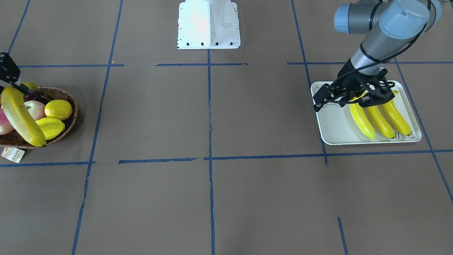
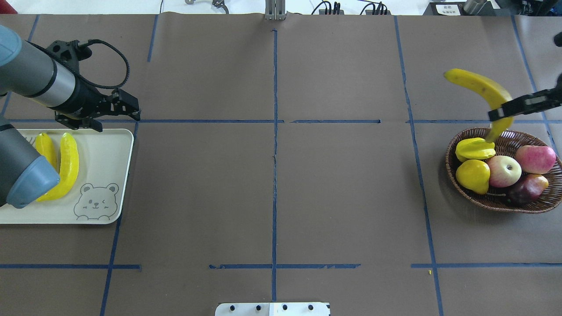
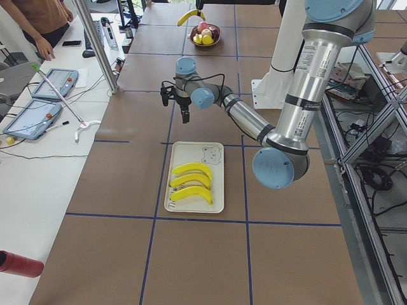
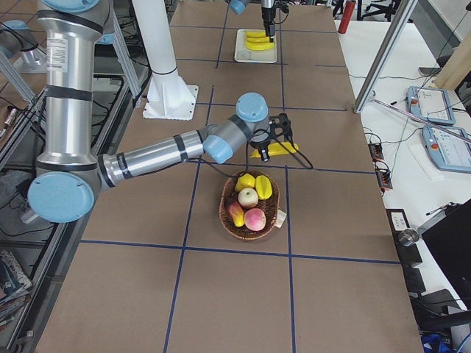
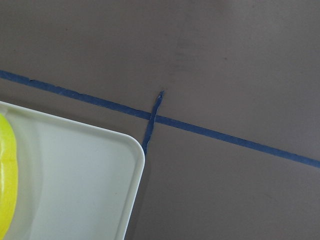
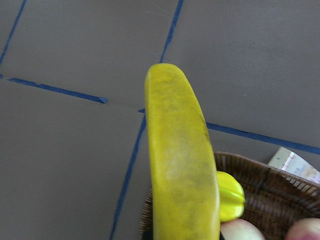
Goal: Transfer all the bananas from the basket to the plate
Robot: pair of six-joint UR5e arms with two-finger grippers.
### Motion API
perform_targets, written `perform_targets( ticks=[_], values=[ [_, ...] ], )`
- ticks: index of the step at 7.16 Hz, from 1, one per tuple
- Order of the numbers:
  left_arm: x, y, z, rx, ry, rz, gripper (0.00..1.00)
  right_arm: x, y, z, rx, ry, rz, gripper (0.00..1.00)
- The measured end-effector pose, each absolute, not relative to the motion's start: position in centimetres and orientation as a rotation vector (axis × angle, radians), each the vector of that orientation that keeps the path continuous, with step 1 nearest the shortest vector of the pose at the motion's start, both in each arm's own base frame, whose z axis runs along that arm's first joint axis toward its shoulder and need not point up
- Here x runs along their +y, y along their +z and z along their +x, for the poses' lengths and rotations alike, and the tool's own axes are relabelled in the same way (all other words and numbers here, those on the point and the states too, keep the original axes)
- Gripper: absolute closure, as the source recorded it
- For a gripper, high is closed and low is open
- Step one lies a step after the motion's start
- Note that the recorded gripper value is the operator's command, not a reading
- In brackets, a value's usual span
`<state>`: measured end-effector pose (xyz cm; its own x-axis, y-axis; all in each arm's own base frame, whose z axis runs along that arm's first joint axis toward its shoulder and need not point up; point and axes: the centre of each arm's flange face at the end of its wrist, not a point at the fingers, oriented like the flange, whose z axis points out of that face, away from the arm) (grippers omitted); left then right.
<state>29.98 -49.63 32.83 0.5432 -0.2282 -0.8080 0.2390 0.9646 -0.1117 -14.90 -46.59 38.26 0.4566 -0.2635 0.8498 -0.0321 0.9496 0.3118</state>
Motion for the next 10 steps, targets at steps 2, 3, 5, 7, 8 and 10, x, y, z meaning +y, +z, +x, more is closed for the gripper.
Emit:
perform_targets(
  ticks=[2, 3, 5, 7, 8, 10],
  values=[
    [-49.5, 28.3, 33.2, 1.018, -0.318, -0.016, 0.0, -46.6, 30.7, -25.5, -1.123, -0.116, 0.317, 0.98],
    [-49.5, 25.9, 34.7, 1.055, -0.344, -0.032, 0.0, -45.5, 27.7, -30.4, -1.129, -0.098, 0.346, 0.98],
    [-49.8, 22.9, 36.2, 1.188, -0.409, -0.043, 0.0, -42.6, 22.7, -37.6, -1.148, -0.065, 0.419, 0.98],
    [-50.1, 22.4, 37.1, 1.36, -0.473, -0.069, 0.0, -40.5, 18.4, -41.8, -1.145, -0.043, 0.471, 0.98],
    [-49.4, 22.0, 38.3, 1.428, -0.5, -0.075, 0.0, -39.7, 17.2, -43.0, -1.141, -0.037, 0.489, 0.98],
    [-47.6, 19.1, 41.4, 1.532, -0.582, -0.077, 0.0, -38.6, 16.3, -44.6, -1.135, -0.032, 0.513, 0.98]
  ],
)
